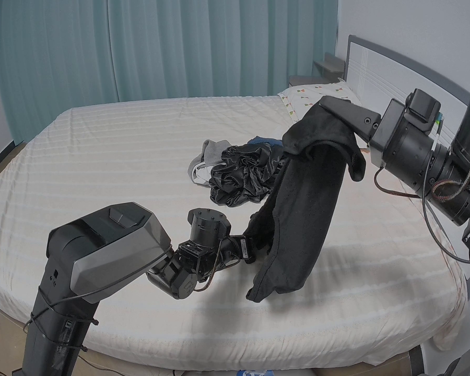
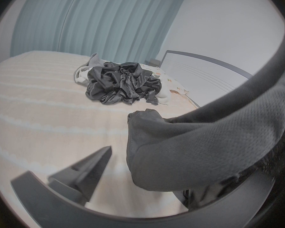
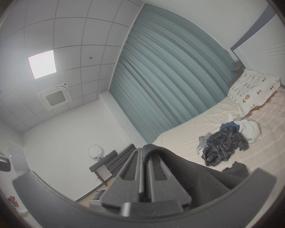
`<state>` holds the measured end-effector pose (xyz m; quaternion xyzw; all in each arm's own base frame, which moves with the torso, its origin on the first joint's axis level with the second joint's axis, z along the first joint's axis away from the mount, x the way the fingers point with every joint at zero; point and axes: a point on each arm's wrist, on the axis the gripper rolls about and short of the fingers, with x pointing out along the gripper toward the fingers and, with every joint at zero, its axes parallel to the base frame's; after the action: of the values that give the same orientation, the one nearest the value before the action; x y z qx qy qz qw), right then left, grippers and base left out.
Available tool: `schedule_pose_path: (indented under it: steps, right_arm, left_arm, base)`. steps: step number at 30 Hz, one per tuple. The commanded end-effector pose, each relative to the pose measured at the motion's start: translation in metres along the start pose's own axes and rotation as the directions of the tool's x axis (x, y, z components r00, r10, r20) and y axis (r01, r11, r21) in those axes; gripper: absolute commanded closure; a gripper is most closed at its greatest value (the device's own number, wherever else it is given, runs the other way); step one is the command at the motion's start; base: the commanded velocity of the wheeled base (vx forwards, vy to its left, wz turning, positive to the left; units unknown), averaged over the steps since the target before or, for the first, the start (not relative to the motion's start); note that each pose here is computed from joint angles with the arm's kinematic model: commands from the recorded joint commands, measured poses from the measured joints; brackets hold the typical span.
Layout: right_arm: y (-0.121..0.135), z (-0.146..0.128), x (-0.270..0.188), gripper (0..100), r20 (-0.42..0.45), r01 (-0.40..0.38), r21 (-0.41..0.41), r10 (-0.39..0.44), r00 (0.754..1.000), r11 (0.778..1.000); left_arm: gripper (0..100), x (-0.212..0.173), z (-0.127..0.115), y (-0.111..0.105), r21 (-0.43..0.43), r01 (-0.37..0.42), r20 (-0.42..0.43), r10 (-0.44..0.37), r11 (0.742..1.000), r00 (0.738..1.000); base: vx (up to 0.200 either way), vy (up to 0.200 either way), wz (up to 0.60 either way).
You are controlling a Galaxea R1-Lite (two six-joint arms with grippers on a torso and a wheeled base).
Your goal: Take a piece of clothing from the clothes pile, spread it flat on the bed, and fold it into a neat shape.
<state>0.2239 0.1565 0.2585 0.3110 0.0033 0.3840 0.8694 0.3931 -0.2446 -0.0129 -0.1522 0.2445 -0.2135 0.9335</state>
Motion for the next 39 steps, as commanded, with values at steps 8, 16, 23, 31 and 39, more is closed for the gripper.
schedule_pose_path:
  steps: [8,16,23,31,39]
  right_arm:
    - [-0.051,-0.041,0.022,100,-0.118,0.149,0.014,-0.146,0.982,0.989]
    - [-0.074,-0.083,0.046,100,-0.183,0.232,0.007,-0.227,0.957,0.973]
    - [-0.066,-0.052,0.060,100,0.041,0.259,-0.005,-0.259,0.965,0.966]
    - [-0.089,-0.071,0.030,100,-0.033,0.343,0.004,-0.342,0.939,0.939]
    - [-0.110,-0.083,0.031,100,0.010,0.356,0.003,-0.356,0.934,0.934]
  left_arm:
    - [100,-0.068,0.054,-0.030,-0.184,0.070,0.087,-0.054,0.980,0.995]
    - [100,-0.150,0.089,-0.050,-0.201,0.090,0.185,-0.053,0.975,0.981]
    - [100,-0.182,0.096,-0.045,-0.206,-0.022,0.261,0.076,0.978,0.962]
    - [100,-0.192,0.064,-0.029,-0.260,-0.066,0.170,0.113,0.963,0.979]
    - [100,-0.187,0.061,-0.019,-0.365,-0.077,0.153,0.141,0.928,0.978]
  base:
    - [0.000,0.000,0.00]
    - [0.000,0.000,0.00]
    - [0.000,0.000,0.00]
    - [0.000,0.000,0.00]
    - [-0.100,0.000,0.00]
